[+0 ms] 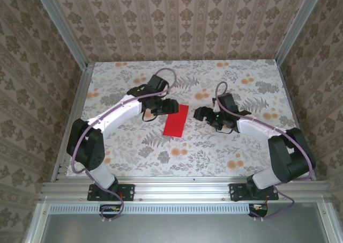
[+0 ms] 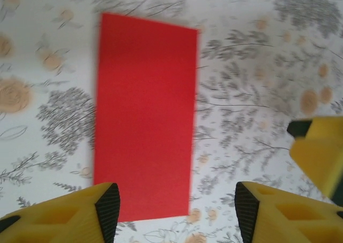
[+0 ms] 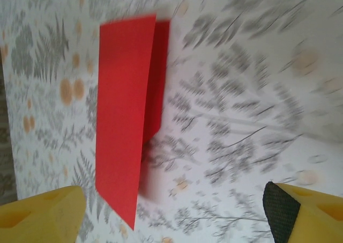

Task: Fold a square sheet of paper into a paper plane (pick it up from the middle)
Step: Turn over the paper at the center of the table, then third fold the triangle at the center of the table.

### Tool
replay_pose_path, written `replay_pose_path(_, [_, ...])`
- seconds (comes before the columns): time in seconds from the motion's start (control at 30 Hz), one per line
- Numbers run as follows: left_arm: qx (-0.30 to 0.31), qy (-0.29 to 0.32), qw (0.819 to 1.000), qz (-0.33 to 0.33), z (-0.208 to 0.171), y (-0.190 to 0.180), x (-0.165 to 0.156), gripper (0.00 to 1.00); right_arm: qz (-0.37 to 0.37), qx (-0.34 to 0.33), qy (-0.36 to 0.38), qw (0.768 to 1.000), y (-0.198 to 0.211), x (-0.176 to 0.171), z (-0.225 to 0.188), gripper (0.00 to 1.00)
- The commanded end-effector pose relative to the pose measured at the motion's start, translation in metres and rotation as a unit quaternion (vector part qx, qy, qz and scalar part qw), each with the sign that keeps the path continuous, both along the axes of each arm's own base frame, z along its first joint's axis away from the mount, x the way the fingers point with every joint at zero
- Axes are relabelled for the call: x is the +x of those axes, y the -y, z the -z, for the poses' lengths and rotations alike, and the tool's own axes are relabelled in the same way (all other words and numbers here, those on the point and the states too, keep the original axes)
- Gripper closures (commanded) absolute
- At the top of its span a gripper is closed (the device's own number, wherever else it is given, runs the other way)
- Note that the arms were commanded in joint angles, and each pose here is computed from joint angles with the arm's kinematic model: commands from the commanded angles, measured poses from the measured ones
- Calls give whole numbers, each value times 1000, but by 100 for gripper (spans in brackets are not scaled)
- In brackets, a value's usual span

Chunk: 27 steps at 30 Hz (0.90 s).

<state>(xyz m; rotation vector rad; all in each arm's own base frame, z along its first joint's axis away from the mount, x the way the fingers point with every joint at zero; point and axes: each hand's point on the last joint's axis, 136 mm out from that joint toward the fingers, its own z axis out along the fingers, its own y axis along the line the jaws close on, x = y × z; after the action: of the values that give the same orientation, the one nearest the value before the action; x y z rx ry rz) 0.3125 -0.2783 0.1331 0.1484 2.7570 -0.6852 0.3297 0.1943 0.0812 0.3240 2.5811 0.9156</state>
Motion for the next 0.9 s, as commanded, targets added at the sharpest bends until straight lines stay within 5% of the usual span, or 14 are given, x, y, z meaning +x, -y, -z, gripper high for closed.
replay_pose_path(0.0, [-62, -31, 998, -8, 11, 6, -7, 42, -23, 44, -25, 998, -32, -8, 2, 11])
replay_pose_path(0.13, [-36, -61, 997, -43, 46, -11, -11, 53, -34, 56, -52, 996, -54, -19, 14, 12])
replay_pose_path(0.27, [15, -73, 992, -101, 78, -36, -13, 53, -39, 64, -71, 995, -66, -24, 24, 13])
replay_pose_path(0.4, [-27, -94, 991, -93, 84, -21, -21, 49, -43, 67, -77, 994, -71, -25, 28, 13])
replay_pose_path(0.67, [28, -120, 989, -79, 104, -19, -39, 52, -43, 58, -87, 994, -70, -25, 33, 14])
replay_pose_path(0.87, [-1, -124, 991, -48, 94, 2, -46, 61, -42, 49, -88, 994, -68, -25, 32, 14])
